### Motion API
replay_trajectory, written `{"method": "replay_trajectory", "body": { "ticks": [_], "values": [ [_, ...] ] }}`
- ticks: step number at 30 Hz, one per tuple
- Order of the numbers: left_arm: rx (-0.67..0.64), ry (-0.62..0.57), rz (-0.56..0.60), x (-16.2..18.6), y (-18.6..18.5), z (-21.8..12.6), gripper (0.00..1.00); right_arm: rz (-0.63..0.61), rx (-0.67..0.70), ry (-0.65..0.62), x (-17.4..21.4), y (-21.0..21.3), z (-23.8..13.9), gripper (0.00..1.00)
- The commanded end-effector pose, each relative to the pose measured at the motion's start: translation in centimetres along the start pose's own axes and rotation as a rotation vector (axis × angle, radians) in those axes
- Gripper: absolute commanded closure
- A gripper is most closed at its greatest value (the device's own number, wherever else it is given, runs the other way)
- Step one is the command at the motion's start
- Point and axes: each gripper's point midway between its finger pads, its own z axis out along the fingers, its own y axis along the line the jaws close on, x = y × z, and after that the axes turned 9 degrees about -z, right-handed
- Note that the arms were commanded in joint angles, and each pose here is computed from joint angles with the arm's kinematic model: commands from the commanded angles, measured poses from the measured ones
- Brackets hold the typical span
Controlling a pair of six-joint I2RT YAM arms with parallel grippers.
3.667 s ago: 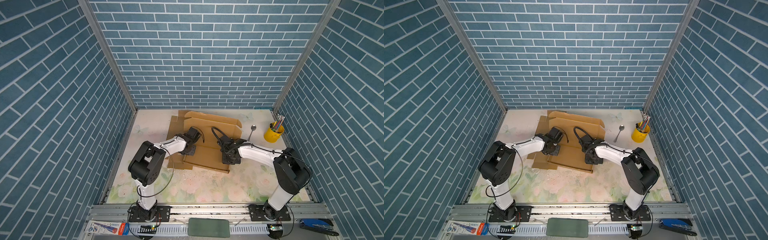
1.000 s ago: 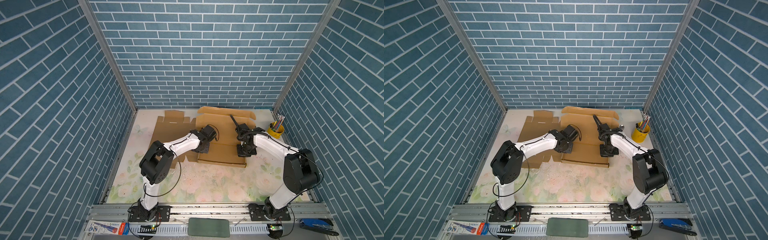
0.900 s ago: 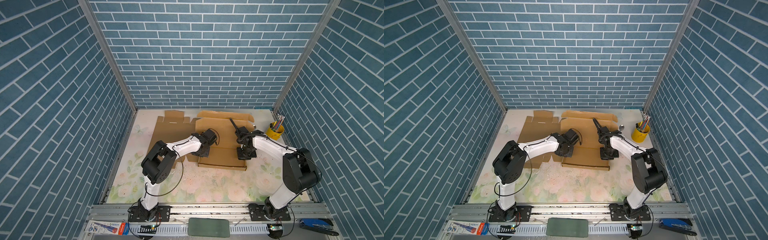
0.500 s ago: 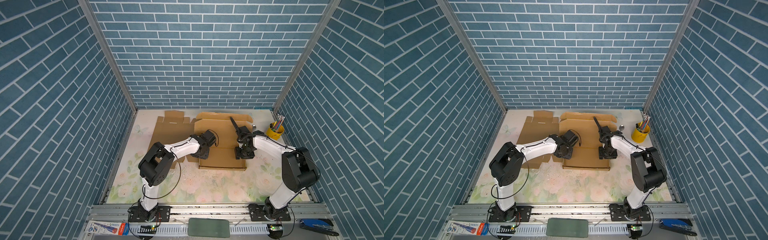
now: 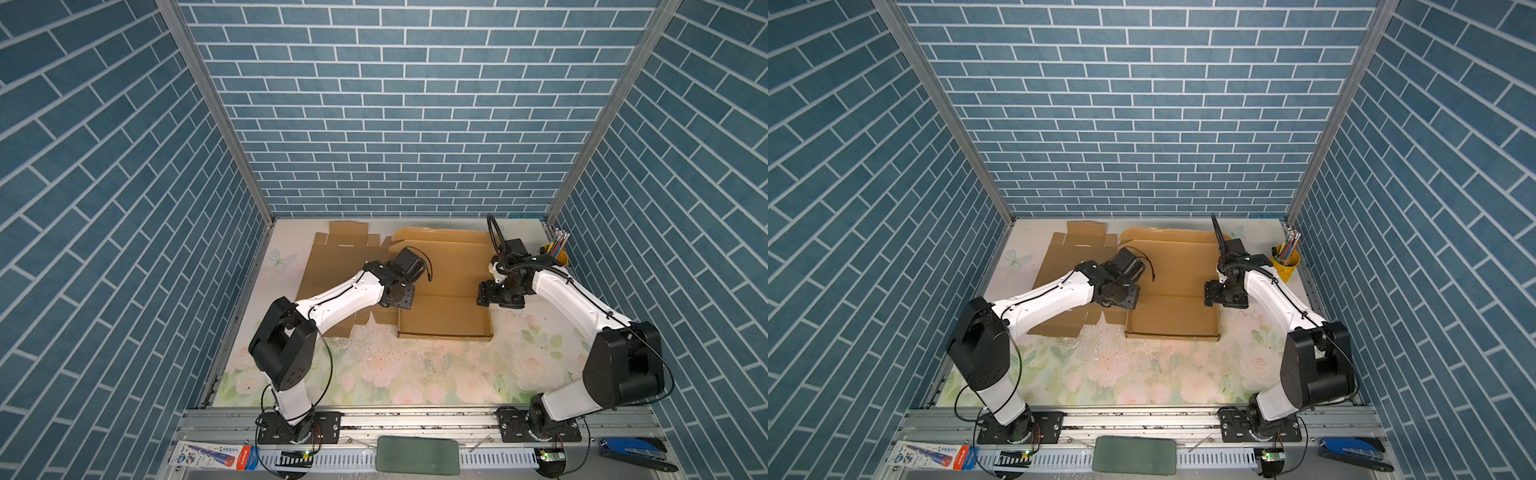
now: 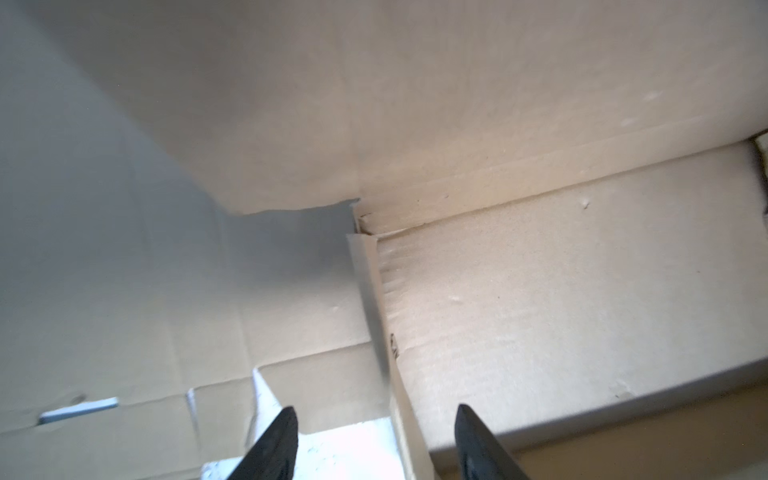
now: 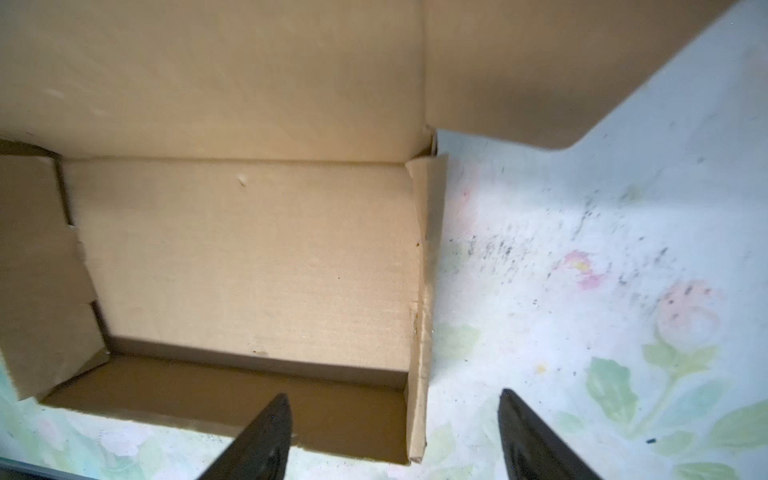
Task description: Fold the paper box
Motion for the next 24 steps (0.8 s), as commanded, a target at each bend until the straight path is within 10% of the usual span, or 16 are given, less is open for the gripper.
{"method": "replay_trajectory", "body": {
  "ticks": [1, 11, 24],
  "values": [
    [-0.011, -0.058, 0.065, -2.0, 1.6, -3.3, 0.37, -0.048, -0.001, -0.079, -1.5, -0.8, -4.4, 0.22],
    [0.493, -0.268, 0.121, -12.0, 1.5, -8.2, 0.32, -0.189, -0.014, -0.372, -9.6, -3.3, -10.5, 0.21],
    [0.522, -0.160, 0.299, -12.8, 1.0, -2.8, 0.29, -0.302, -0.067, -0.291, -12.9, -3.8, -6.4, 0.23]
  ]
}}
